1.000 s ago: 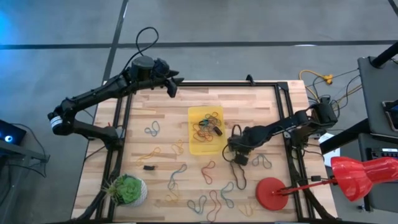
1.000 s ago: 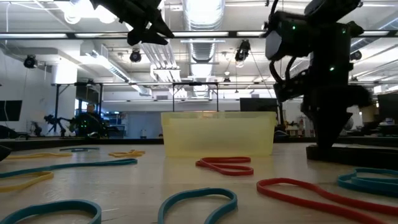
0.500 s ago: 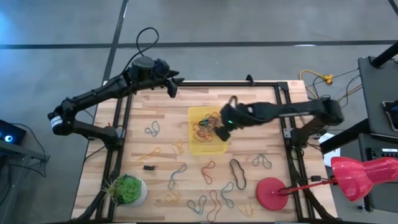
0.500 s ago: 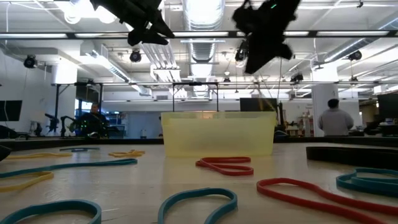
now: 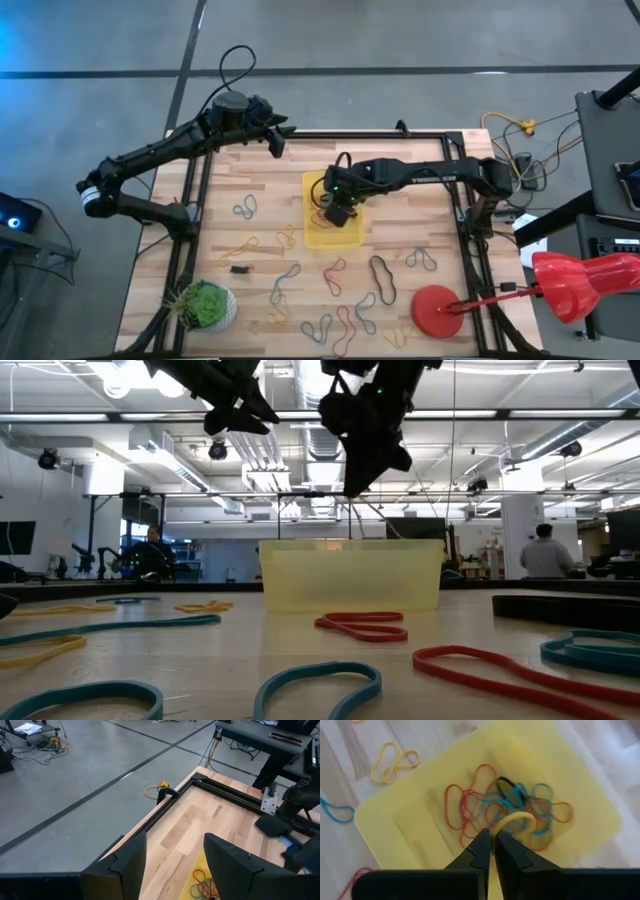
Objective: Pick and place rubber bands into bin
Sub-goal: Put the yellow rubber band into the yellow bin, then put the blue rubber band into the yellow bin
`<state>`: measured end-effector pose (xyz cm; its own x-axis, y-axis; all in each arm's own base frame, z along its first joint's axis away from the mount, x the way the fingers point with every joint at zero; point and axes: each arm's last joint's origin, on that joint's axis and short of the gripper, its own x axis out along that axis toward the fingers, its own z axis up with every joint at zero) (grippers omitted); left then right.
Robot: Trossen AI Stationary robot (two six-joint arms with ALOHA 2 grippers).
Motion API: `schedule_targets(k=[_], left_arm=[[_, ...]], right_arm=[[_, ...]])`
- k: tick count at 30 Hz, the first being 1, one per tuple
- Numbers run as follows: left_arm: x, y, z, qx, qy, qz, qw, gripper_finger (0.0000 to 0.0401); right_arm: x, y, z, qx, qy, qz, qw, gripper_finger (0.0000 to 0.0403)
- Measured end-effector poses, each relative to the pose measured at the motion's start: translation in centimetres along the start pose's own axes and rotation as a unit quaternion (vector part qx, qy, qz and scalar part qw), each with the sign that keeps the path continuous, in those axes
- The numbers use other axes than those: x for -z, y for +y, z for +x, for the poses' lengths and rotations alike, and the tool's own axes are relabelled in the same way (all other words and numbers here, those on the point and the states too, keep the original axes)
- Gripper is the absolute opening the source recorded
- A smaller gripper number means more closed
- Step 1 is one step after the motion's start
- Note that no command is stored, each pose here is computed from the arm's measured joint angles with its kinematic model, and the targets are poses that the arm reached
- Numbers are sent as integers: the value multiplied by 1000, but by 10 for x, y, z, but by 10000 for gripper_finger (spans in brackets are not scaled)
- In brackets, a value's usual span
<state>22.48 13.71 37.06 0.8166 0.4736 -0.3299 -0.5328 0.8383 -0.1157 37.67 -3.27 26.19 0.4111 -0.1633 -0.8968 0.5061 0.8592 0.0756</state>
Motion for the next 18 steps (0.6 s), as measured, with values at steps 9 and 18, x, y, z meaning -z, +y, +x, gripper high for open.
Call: schedule_targets(k=[9, 18], left_arm=[[1, 0, -1, -1, 5, 0, 1000, 183], [3, 0, -3, -1, 18, 23, 1000, 183]], right_arm=[[-22, 2, -17, 21, -69, -57, 996, 41], [6, -9, -3, 70, 52, -49, 995, 53]])
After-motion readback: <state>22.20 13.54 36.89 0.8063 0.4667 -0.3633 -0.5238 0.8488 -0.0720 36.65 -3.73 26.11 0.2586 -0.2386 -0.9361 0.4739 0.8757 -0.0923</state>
